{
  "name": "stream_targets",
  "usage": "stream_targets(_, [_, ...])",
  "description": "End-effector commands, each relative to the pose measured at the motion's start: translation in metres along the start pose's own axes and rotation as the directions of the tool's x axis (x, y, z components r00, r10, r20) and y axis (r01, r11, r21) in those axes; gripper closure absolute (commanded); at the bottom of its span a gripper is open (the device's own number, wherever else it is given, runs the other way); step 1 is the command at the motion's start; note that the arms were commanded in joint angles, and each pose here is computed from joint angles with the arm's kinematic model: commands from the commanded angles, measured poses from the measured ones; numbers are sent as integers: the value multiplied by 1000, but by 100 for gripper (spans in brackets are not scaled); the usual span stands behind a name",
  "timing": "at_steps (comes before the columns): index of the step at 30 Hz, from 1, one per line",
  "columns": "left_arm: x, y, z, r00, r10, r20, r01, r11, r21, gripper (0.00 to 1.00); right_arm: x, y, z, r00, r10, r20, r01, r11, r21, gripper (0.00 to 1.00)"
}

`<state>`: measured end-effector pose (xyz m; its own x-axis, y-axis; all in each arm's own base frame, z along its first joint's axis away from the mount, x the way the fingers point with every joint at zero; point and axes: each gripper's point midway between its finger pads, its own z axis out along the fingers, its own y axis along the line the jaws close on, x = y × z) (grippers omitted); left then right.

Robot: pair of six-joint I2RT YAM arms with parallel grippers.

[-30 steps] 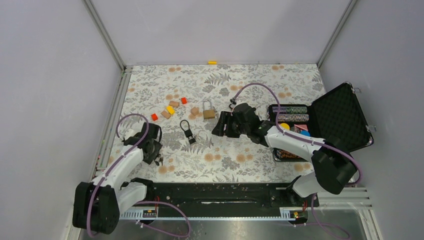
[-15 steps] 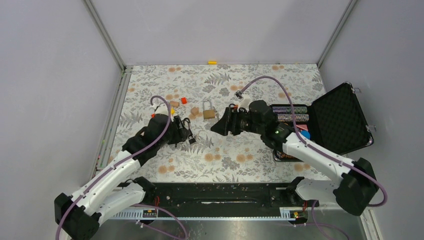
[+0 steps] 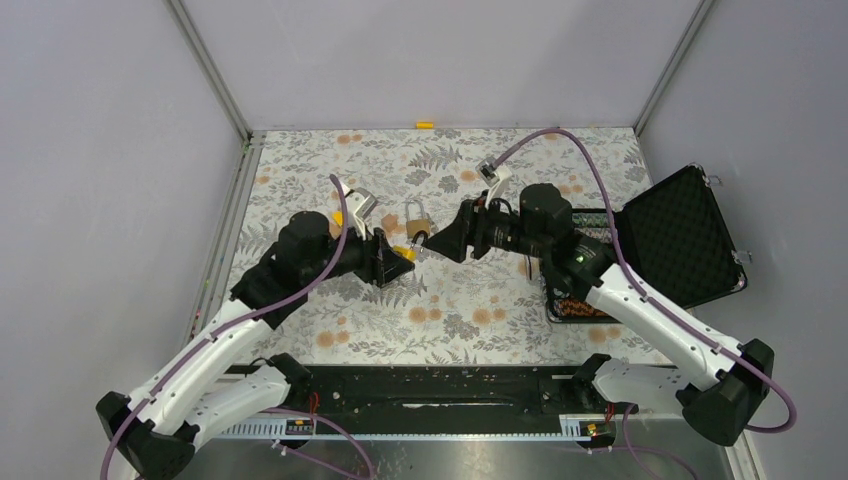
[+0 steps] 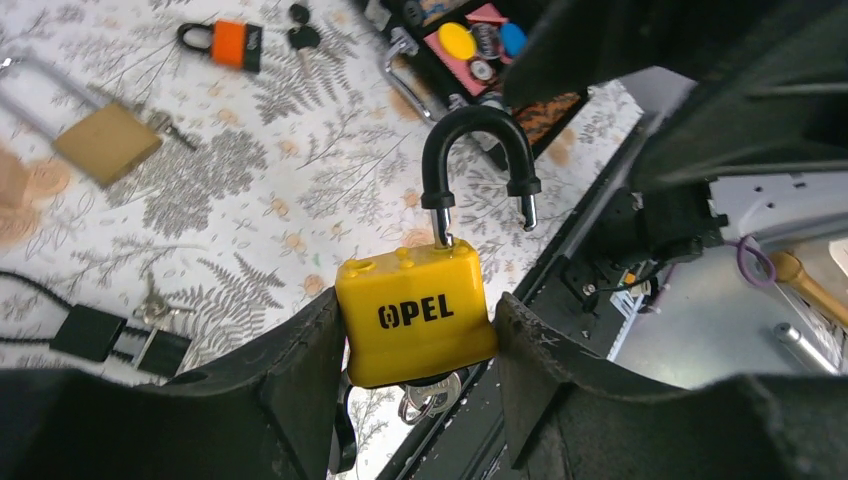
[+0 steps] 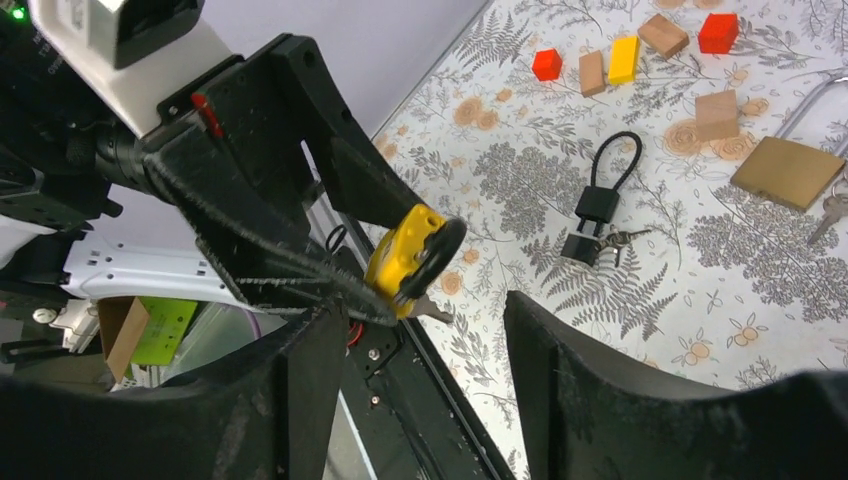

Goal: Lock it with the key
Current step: Pick up the lock from the center of the board.

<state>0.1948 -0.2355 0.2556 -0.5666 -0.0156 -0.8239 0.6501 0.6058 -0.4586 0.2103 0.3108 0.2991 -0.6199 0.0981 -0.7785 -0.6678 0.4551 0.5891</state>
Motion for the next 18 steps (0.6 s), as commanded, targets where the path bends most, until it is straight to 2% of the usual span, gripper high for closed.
stream_targets(1, [-46,-50,-20,976,153,153,-181,965,192,100,-2,11,2,998,-11,-62,8,999,-41,37])
stream_targets(6, [-46,-54,-21,975,170,145,-199,956,216,100,-1,17,6,997,-1,-82,-5,997,-79,41])
stream_targets(10, [-47,-62,-25,973,180,147,-212,946,246,100,4,18,10,993,7,-122,-18,996,-93,53])
stream_targets(18, [-42,-72,-32,973,202,113,-227,925,304,100,7,25,11,988,44,-148,-62,991,-121,95])
